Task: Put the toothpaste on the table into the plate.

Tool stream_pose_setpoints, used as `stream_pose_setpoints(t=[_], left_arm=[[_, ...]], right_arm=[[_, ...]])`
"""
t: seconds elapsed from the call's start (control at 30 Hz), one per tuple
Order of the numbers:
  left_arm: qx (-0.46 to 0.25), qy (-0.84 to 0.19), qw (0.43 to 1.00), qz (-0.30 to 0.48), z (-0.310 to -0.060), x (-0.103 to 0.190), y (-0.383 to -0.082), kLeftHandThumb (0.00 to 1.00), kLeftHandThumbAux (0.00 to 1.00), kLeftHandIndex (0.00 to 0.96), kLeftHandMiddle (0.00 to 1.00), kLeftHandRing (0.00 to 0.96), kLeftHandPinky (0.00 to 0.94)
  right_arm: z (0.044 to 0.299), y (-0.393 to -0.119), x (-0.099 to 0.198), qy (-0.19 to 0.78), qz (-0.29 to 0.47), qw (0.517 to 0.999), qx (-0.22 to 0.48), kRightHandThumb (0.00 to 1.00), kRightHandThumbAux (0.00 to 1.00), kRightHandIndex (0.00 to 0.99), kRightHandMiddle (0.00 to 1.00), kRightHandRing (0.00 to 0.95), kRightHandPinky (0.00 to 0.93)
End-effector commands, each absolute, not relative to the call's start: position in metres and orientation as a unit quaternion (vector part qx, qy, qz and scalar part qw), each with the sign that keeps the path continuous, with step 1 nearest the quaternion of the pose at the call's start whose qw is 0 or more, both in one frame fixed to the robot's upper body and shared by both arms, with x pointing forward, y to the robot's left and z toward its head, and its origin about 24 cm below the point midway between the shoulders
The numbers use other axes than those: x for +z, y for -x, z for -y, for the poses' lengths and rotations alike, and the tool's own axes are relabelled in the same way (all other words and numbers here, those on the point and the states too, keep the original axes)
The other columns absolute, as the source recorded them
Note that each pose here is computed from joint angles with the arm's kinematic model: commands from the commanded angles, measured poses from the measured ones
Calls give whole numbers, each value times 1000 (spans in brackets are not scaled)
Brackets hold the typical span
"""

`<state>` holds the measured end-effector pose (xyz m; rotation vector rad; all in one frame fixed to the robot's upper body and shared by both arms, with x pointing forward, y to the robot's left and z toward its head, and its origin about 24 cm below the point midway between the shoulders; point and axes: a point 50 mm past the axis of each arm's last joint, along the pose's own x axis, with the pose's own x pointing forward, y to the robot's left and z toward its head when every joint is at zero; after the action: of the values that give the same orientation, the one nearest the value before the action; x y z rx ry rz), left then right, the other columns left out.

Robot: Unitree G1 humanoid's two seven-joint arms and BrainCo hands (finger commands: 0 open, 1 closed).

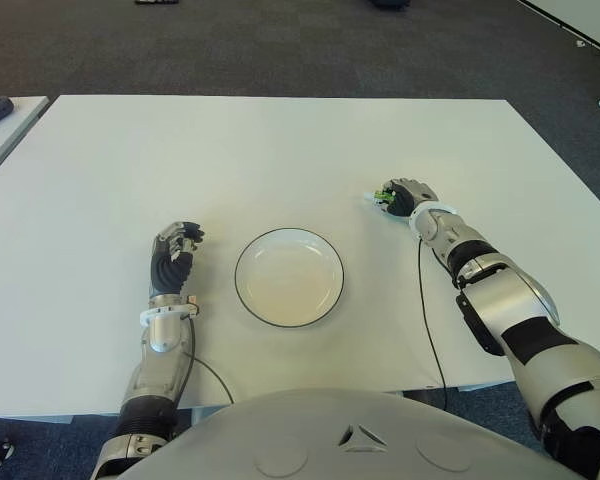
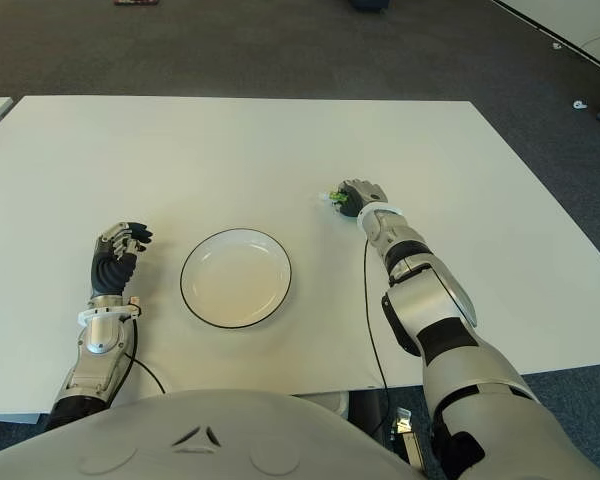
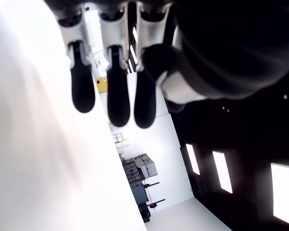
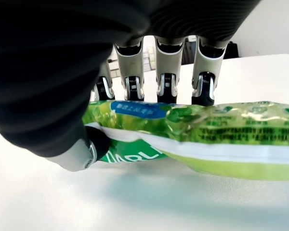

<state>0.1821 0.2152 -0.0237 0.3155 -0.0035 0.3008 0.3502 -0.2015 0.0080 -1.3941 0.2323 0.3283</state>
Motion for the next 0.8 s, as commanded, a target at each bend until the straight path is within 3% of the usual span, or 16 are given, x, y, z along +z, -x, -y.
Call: stream_pose_setpoints(t=[0.03, 0.3, 0.8], left_arm=[[146, -154, 977, -1, -214, -24, -183, 834, 679, 407, 473, 480, 466], [146, -157, 977, -6, -214, -22, -183, 835, 677, 417, 466, 482, 479], [157, -140, 977, -20, -211, -18, -181, 837, 674, 444, 451, 431, 422]], right_arm=[[202, -344, -1, 620, -131, 758, 154, 709, 719, 438, 757, 755, 774], [202, -345, 0, 596, -130, 781, 133, 709, 720, 438, 771, 761, 756], [202, -344, 0, 605, -119, 776, 133, 709, 719, 439, 778, 764, 750]])
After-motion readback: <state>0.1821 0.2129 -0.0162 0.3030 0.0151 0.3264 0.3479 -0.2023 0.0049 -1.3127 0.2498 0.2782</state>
